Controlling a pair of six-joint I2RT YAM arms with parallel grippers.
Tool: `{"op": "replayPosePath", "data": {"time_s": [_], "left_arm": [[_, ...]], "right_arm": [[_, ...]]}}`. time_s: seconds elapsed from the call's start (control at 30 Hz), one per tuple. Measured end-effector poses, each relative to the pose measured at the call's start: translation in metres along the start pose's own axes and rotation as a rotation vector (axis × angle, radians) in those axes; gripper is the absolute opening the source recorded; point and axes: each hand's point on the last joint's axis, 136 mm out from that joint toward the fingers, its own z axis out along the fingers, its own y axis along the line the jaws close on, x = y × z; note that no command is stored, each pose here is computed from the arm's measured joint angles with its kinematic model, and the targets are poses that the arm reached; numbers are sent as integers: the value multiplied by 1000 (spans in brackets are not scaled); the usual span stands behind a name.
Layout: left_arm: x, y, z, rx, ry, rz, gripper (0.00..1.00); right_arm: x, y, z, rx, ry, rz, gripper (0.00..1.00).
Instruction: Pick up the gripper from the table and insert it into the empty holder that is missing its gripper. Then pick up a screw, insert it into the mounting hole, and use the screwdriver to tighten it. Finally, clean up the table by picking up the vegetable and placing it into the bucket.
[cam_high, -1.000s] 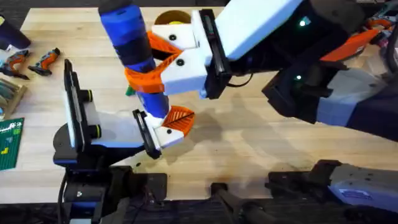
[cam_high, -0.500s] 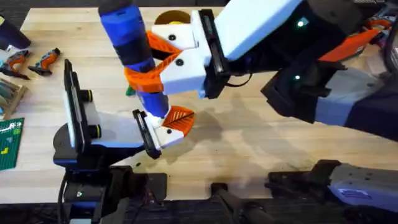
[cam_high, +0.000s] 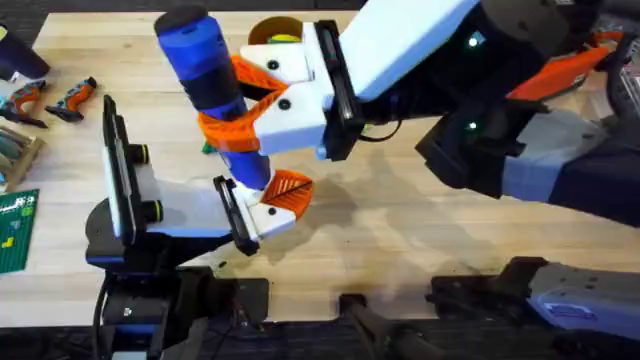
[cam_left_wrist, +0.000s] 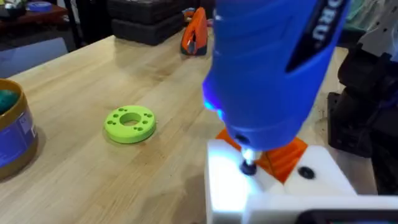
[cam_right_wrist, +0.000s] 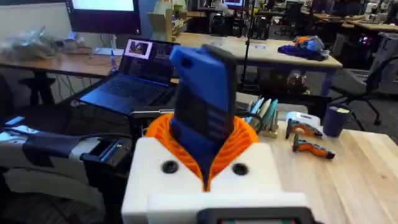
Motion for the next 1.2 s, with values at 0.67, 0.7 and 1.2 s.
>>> {"op": "replayPosePath", "data": {"time_s": [0.67, 0.7, 1.2], "left_arm": [[0, 0, 0, 0, 0, 0, 4], [0, 0, 0, 0, 0, -1, 4], [0, 0, 0, 0, 0, -7, 4]], "right_arm": [[2, 0, 0, 2, 7, 6, 26], [2, 0, 0, 2, 7, 6, 26], [2, 0, 0, 0, 8, 4, 26]]}}
